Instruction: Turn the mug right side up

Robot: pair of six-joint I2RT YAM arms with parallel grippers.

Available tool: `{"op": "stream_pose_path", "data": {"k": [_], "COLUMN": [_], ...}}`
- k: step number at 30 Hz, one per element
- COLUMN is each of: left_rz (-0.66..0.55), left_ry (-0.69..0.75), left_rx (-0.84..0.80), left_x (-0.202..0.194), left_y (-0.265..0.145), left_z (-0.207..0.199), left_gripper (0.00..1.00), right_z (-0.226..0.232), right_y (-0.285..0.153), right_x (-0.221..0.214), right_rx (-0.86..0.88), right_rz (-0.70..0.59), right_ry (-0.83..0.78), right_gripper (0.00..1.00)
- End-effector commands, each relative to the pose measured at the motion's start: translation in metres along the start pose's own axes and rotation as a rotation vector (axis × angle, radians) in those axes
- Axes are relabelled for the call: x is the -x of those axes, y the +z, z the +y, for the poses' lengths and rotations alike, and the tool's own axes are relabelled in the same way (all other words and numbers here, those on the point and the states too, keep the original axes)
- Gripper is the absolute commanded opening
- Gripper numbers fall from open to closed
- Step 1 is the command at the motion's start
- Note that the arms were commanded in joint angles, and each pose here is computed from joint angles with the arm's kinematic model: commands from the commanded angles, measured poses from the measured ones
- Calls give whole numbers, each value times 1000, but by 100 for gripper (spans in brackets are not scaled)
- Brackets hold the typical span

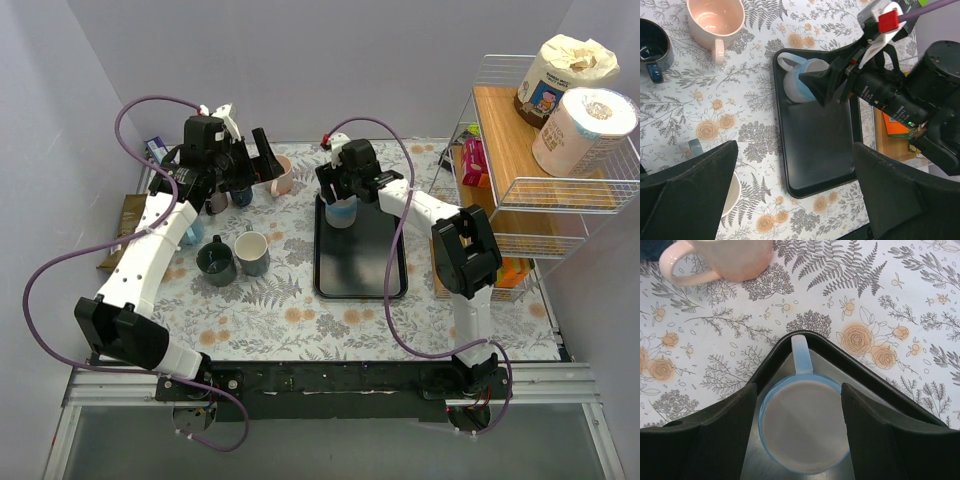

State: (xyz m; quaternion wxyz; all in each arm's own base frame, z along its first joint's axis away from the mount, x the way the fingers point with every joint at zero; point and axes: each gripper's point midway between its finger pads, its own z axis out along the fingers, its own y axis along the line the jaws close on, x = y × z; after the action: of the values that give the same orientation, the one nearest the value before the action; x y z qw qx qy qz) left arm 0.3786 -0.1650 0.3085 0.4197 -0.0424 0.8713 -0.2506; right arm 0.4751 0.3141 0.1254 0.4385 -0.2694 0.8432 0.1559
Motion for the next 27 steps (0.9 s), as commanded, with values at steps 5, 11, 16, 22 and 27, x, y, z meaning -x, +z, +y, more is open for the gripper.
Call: {"op": "stream_pose_path", "data": {"k": [5, 11, 16, 22, 27], "left_rz": [42, 71, 87, 95, 100], "left_ry": [-12, -2, 1, 1, -3], "left_rx": [-48, -63, -68, -68, -71], "left_x": [-10, -19, -25, -32, -38], "left_y": [2, 9, 14, 15, 17], "left_z": [-5, -4, -2, 1, 4], "left_gripper": [98, 98, 98, 98, 98], "right_z": [5, 7, 8, 6, 6], "right_y": [15, 20, 17, -10, -27], "right_x": [16, -4, -24, -37, -59], "right_rx": [52, 70, 81, 61, 78], "right_rz": [-46, 32, 111, 171, 283], "right_ry": [-126, -130, -126, -116, -150], "right_gripper": [74, 73, 69, 66, 64]}}
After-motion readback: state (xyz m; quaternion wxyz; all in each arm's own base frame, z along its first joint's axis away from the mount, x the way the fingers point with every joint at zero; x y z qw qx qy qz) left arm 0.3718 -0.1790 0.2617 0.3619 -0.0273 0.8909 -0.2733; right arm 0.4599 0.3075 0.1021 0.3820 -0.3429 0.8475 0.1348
